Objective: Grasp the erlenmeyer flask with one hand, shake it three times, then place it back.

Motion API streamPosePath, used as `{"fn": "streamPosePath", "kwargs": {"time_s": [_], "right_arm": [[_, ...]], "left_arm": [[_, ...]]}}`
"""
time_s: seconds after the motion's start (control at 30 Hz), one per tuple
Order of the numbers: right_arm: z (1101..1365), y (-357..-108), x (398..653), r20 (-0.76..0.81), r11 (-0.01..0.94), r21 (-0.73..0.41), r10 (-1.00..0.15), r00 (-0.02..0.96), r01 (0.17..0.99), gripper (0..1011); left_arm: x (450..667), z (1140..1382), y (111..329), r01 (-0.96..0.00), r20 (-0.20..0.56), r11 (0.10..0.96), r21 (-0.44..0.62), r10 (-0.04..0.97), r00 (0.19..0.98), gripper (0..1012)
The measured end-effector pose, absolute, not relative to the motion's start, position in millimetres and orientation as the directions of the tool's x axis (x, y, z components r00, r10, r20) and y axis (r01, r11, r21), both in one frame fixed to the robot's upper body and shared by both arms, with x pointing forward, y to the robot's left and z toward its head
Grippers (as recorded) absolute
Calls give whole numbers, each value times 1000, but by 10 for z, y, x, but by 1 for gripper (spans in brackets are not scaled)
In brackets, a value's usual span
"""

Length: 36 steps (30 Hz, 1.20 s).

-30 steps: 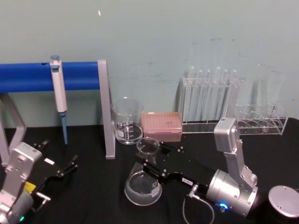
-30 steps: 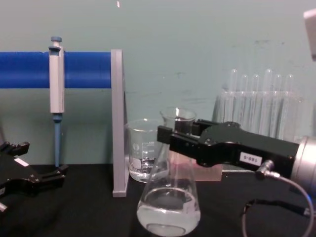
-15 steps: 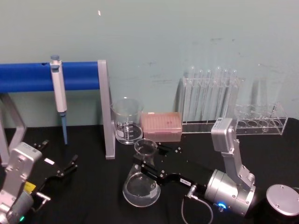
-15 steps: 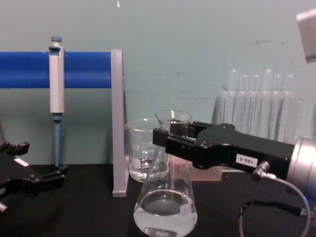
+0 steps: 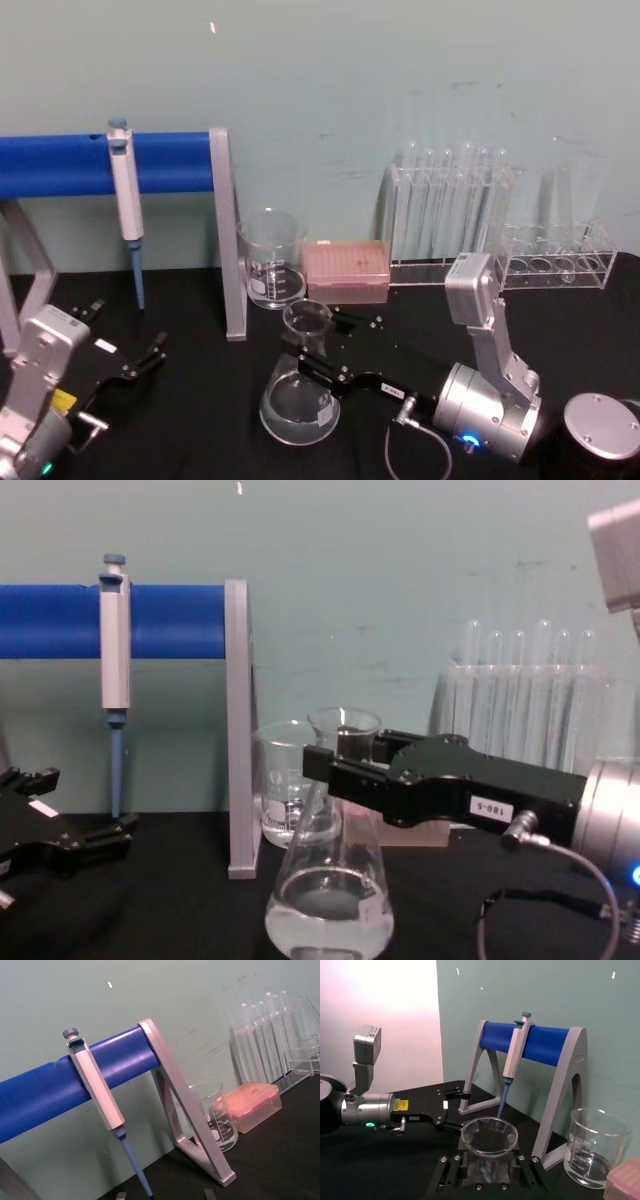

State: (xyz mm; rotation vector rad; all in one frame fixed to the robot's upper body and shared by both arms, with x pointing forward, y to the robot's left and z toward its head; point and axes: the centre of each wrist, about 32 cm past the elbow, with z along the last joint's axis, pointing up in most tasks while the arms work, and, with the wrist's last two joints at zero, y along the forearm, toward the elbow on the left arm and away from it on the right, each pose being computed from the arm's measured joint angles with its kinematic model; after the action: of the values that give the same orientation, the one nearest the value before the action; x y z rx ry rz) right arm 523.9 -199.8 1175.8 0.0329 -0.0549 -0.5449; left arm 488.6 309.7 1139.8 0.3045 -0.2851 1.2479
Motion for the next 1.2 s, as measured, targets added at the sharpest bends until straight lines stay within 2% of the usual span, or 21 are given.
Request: {"fn": "streamPosePath", "kwargs": {"time_s": [1.2], "right_arm": [[11462,-2009,5308,6,854,-36,-519,855,518,457]], "left_arm": [[4886,11398,3097,-955,374,287,70,880,292,1001]]}}
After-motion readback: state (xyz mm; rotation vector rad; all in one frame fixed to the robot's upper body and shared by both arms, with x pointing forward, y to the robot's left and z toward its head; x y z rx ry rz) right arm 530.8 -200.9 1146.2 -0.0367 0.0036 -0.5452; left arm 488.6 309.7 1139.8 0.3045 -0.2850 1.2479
